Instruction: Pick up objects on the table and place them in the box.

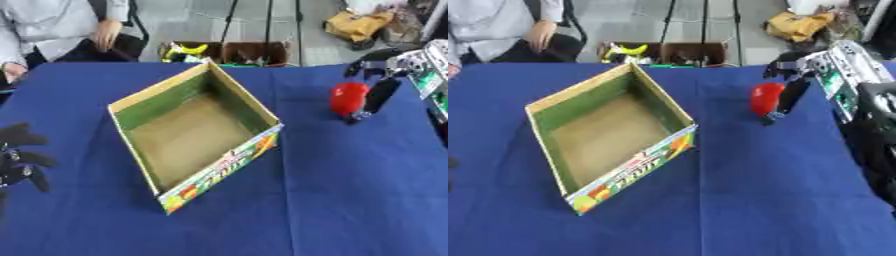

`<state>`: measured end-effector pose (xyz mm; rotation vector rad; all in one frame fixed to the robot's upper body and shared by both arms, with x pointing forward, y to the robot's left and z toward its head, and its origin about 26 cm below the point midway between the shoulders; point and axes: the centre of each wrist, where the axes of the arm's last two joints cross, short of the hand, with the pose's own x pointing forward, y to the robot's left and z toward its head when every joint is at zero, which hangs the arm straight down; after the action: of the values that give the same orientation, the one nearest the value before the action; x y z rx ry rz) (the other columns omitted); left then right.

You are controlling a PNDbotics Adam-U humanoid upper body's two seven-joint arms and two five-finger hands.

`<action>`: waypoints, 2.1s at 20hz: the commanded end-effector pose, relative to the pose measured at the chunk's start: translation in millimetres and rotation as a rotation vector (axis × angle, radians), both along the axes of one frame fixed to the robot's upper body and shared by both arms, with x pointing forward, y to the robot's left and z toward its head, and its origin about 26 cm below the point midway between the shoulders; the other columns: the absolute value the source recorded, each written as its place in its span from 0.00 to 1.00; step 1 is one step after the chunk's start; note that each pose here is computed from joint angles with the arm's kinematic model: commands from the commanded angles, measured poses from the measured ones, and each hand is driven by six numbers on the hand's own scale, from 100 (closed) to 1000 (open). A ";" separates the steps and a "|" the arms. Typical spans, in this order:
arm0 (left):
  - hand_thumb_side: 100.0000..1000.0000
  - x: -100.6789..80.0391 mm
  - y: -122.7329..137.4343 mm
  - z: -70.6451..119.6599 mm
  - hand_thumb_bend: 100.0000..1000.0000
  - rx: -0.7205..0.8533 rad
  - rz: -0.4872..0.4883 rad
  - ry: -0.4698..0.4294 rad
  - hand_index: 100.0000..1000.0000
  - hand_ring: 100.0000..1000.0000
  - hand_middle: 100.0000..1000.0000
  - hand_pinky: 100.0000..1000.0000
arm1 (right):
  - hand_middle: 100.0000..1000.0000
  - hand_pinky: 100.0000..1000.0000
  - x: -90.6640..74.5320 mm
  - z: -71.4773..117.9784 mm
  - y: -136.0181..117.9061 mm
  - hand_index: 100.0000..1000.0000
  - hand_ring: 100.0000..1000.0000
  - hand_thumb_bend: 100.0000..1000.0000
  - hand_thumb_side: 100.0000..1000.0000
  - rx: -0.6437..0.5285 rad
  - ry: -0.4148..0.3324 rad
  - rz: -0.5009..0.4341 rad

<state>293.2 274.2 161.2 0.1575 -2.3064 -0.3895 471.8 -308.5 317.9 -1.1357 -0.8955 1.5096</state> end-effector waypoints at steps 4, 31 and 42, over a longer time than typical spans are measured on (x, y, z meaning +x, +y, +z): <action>1.00 -1.3 1.0 6.1 0.00 0.018 -0.010 -0.022 0.86 0.53 0.64 0.28 | 0.87 0.61 1.0 8.7 -3.6 0.92 0.82 0.47 0.36 -0.005 -0.084 -0.029; 1.00 -0.2 0.0 6.1 0.00 0.016 -0.015 -0.023 0.85 0.54 0.64 0.27 | 0.77 0.42 11.0 -8.8 -8.3 0.82 0.62 0.15 0.26 0.096 -0.183 -0.059; 0.99 -0.3 0.8 5.2 0.00 0.017 -0.009 -0.017 0.85 0.54 0.64 0.27 | 0.73 0.37 8.8 -1.6 -7.5 0.76 0.58 0.00 0.23 0.173 -0.216 -0.043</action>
<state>294.1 272.9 160.0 0.1434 -2.3059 -0.3964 485.1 -315.0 294.4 -1.1642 -1.0670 1.2941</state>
